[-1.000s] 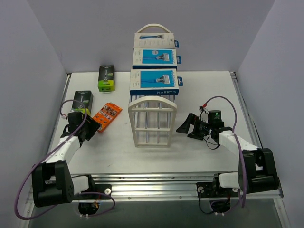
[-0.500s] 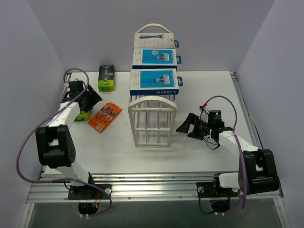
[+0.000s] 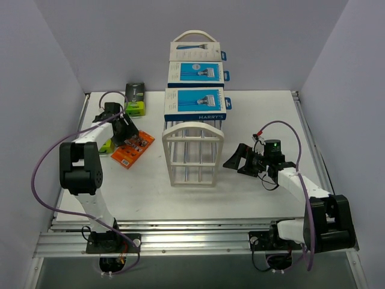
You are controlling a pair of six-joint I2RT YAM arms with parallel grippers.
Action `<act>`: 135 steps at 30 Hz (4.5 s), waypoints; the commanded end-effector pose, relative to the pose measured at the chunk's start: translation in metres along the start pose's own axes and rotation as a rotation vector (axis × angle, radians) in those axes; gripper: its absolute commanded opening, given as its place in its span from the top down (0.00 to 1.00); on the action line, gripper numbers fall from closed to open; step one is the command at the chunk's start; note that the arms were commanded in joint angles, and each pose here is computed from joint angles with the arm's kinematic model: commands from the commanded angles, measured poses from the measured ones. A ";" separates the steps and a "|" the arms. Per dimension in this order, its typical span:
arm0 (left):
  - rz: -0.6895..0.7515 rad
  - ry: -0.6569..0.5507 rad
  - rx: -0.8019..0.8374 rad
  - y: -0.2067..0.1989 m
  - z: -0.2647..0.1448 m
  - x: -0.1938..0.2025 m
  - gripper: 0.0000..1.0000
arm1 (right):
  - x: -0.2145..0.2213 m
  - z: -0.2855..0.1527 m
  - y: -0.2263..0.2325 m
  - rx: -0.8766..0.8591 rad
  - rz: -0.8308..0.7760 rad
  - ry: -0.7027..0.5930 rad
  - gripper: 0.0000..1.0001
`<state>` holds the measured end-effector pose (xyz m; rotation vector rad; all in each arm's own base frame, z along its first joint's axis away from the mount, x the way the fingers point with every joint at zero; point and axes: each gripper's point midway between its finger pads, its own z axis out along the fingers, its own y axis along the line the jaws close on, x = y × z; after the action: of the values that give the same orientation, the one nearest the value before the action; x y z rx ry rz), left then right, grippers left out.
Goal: Place and organize the shaving razors onto the shelf
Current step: Grab a shaving razor with the right arm
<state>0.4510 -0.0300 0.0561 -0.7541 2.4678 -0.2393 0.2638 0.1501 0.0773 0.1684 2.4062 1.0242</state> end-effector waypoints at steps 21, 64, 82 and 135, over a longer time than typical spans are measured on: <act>0.058 -0.071 -0.106 0.005 0.013 -0.030 0.22 | 0.009 -0.027 0.021 0.004 -0.060 -0.044 0.00; -0.099 0.171 0.052 0.021 -0.063 0.181 0.26 | 0.040 -0.071 0.049 -0.011 -0.057 -0.044 0.20; -0.076 0.188 0.124 0.029 -0.095 0.215 0.26 | 0.069 -0.057 0.075 -0.076 -0.126 -0.002 0.23; -0.040 0.130 0.494 -0.041 -0.190 0.262 0.27 | 0.158 0.031 0.132 -0.165 0.043 -0.058 0.12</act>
<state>0.1669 -0.1927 0.0787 -0.5767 2.4718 -0.7861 0.1254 0.3029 0.0761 0.0954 2.3179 1.1677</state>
